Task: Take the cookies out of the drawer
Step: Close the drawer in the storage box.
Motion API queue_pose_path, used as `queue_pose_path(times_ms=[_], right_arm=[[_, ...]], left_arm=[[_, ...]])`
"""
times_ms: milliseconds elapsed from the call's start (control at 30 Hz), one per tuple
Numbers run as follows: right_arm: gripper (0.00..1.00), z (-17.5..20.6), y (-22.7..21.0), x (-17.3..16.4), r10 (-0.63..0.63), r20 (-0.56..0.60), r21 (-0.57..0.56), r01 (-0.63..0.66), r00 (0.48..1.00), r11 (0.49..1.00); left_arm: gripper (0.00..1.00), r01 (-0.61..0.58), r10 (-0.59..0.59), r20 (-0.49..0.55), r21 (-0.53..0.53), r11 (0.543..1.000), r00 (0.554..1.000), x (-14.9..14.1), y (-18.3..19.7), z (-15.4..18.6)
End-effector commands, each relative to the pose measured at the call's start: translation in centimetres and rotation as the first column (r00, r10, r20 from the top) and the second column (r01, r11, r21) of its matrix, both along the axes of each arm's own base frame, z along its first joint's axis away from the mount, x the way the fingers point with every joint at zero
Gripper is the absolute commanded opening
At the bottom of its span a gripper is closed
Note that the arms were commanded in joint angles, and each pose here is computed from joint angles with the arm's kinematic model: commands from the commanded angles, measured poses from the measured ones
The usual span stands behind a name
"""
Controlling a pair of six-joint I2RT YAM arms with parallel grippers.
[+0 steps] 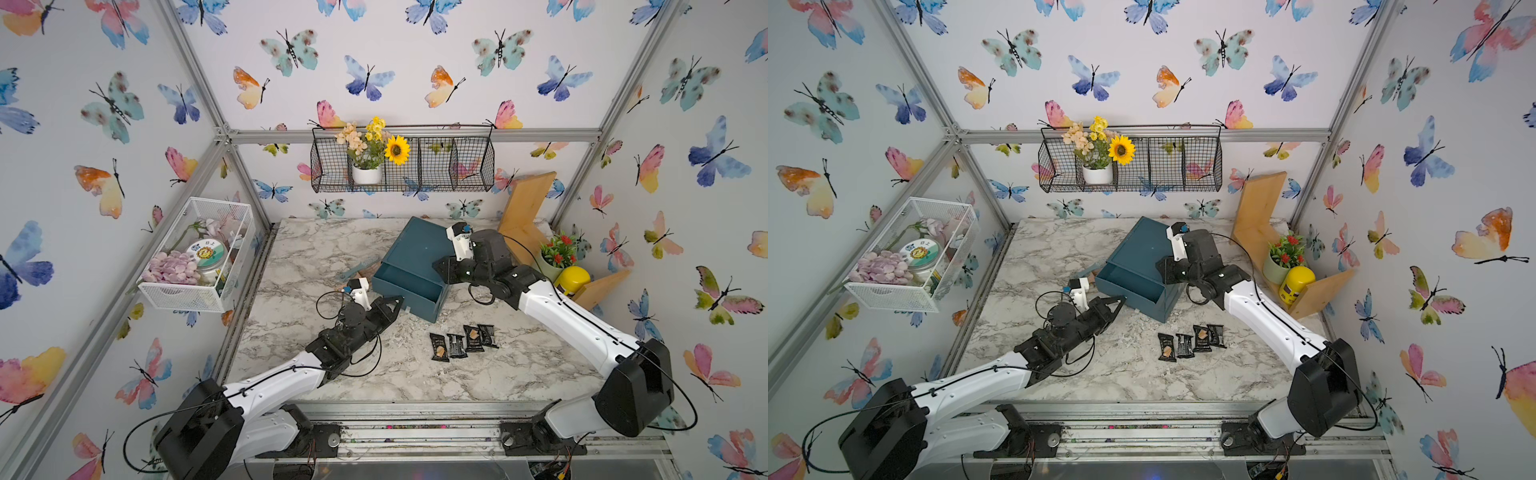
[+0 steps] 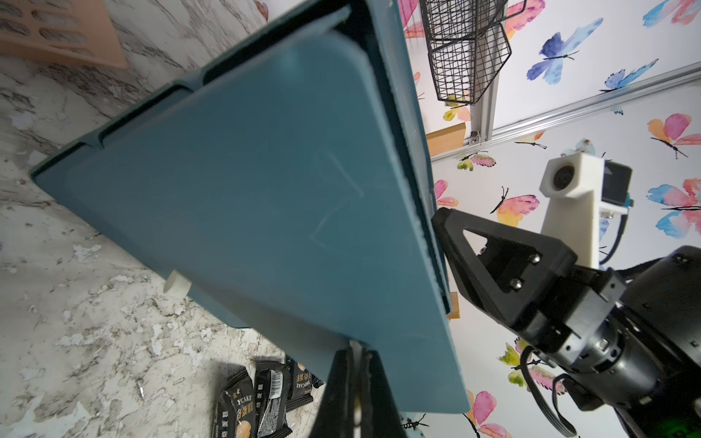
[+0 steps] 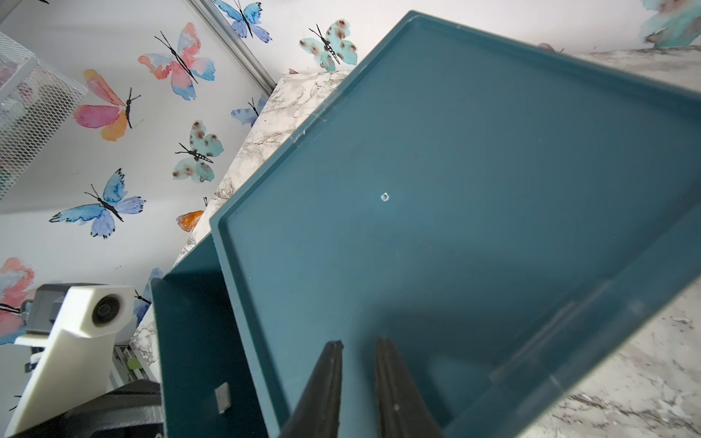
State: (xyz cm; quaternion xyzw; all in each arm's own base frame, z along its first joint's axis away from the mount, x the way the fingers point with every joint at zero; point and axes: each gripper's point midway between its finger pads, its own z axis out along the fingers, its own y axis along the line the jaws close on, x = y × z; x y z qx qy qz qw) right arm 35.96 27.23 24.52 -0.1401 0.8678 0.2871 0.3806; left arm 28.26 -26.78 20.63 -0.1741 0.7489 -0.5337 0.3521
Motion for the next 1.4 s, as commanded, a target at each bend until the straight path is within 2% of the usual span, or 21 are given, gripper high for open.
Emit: queue_pose_path(times_ms=[0,300,633,833,1233,1367], right_arm=[[0.21,-3.2,-1.0,-0.5,-0.030,-0.078,-0.108,0.022,0.996,0.994],[0.21,-3.7,-0.8,-0.5,-0.034,-0.083,-0.125,0.023,0.996,0.992],[0.21,-3.7,-0.8,-0.6,-0.042,-0.082,-0.150,0.030,0.996,0.988],[0.21,-4.1,-1.0,-0.7,-0.051,-0.084,-0.164,0.036,0.995,0.986],[0.21,-4.2,-0.9,-0.7,-0.053,-0.087,-0.173,0.038,0.995,0.984],[0.21,-4.0,-0.8,-0.7,-0.051,-0.081,-0.169,0.036,0.995,0.985]], left_arm=[[0.00,-0.043,0.044,0.064,-0.024,0.999,0.997,1.4,0.0,1.7],[0.02,-0.071,0.071,0.058,-0.002,0.998,0.996,3.1,-0.4,1.3],[0.03,-0.056,0.057,0.042,-0.045,0.997,0.997,4.4,-1.3,0.4],[0.13,-0.067,0.069,0.046,-0.032,0.997,0.997,4.9,-1.2,0.3],[0.27,-0.060,0.061,0.030,-0.044,0.997,0.998,5.5,-1.3,-0.4],[0.38,-0.055,0.056,0.029,-0.042,0.998,0.998,5.7,-1.5,-0.5]])
